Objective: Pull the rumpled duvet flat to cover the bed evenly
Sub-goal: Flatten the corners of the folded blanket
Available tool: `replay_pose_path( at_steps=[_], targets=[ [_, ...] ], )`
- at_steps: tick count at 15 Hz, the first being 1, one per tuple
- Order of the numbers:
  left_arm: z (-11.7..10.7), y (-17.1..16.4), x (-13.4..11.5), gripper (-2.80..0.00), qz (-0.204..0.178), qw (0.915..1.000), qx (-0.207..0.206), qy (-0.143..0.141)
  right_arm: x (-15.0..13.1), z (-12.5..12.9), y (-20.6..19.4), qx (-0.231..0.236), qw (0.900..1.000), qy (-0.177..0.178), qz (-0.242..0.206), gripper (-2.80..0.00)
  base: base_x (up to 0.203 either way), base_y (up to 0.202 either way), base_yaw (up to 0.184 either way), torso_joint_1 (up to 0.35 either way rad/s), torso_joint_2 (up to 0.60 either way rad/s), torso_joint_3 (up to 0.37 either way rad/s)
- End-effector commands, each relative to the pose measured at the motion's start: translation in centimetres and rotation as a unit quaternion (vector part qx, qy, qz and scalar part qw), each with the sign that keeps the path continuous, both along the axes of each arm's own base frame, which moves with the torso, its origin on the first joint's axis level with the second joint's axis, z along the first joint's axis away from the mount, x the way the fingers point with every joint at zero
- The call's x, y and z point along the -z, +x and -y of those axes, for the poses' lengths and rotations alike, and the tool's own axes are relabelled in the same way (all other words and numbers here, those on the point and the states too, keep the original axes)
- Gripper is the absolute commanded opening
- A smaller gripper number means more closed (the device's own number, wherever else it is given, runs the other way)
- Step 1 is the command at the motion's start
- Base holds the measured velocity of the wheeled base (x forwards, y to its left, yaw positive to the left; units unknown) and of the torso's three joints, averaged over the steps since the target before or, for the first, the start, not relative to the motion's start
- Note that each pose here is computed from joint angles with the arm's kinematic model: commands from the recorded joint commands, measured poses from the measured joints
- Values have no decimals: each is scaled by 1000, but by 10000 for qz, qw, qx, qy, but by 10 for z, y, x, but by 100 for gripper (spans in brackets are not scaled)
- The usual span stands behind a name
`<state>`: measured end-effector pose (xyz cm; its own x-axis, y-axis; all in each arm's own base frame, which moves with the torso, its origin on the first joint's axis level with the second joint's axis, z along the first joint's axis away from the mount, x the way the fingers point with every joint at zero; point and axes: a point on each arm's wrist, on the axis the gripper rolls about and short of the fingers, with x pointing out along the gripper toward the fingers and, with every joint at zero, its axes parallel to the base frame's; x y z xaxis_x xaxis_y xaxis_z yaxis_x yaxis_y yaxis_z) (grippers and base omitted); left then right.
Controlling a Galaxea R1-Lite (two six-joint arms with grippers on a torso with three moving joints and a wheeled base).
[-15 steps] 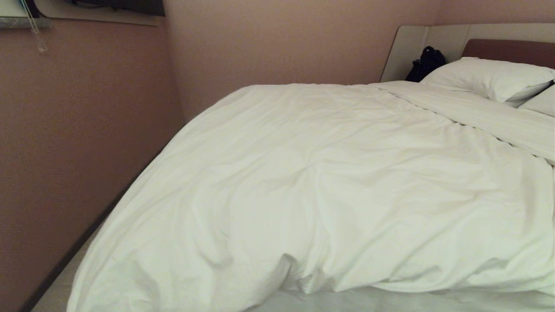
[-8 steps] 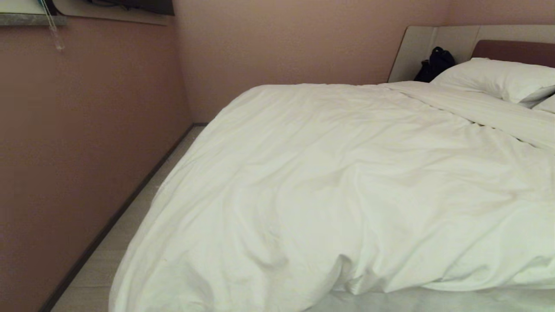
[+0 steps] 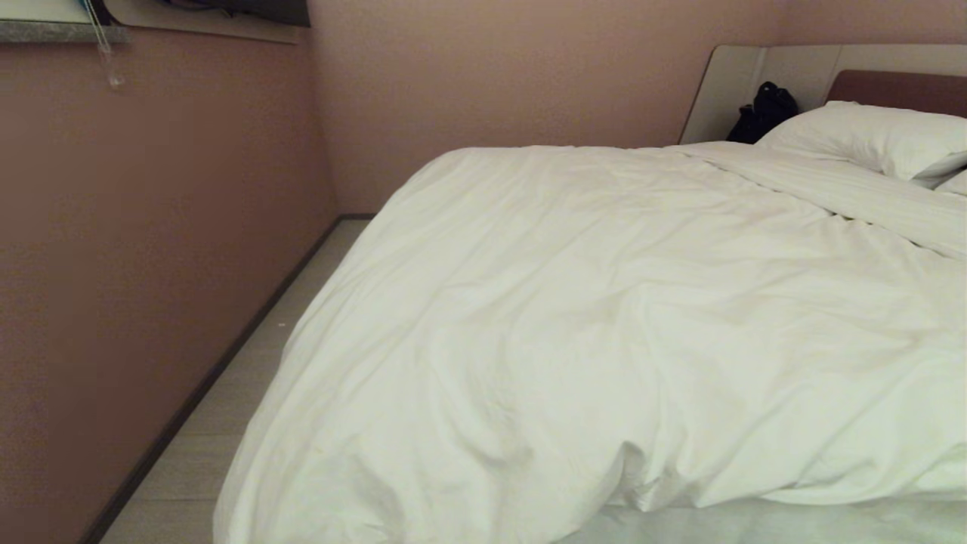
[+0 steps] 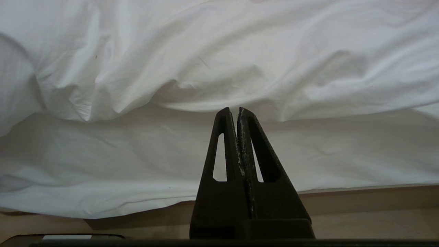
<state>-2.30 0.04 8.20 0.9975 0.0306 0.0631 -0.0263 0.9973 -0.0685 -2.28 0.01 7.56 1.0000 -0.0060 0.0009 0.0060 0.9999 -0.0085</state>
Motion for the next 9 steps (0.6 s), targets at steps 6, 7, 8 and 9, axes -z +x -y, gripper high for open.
replay_pose_path(
  at_steps=[6, 7, 8, 9],
  targets=[
    [0, 0, 0, -280, 7, 10000, -7, -9, 0, 0, 0, 14, 10000, -30, -42, -280, 0, 0, 0, 0, 0, 0],
    [0, 0, 0, -280, 7, 10000, -7, -9, -2, 0, -2, 30, 10000, -27, -75, -280, 0, 0, 0, 0, 0, 0],
    [0, 0, 0, -280, 7, 10000, -7, -9, -2, 0, -3, 42, 9999, -26, -162, -280, 0, 0, 0, 0, 0, 0],
    [0, 0, 0, -280, 7, 10000, -7, -9, -11, 0, -6, 74, 9999, -37, -98, -280, 0, 0, 0, 0, 0, 0]
  ],
)
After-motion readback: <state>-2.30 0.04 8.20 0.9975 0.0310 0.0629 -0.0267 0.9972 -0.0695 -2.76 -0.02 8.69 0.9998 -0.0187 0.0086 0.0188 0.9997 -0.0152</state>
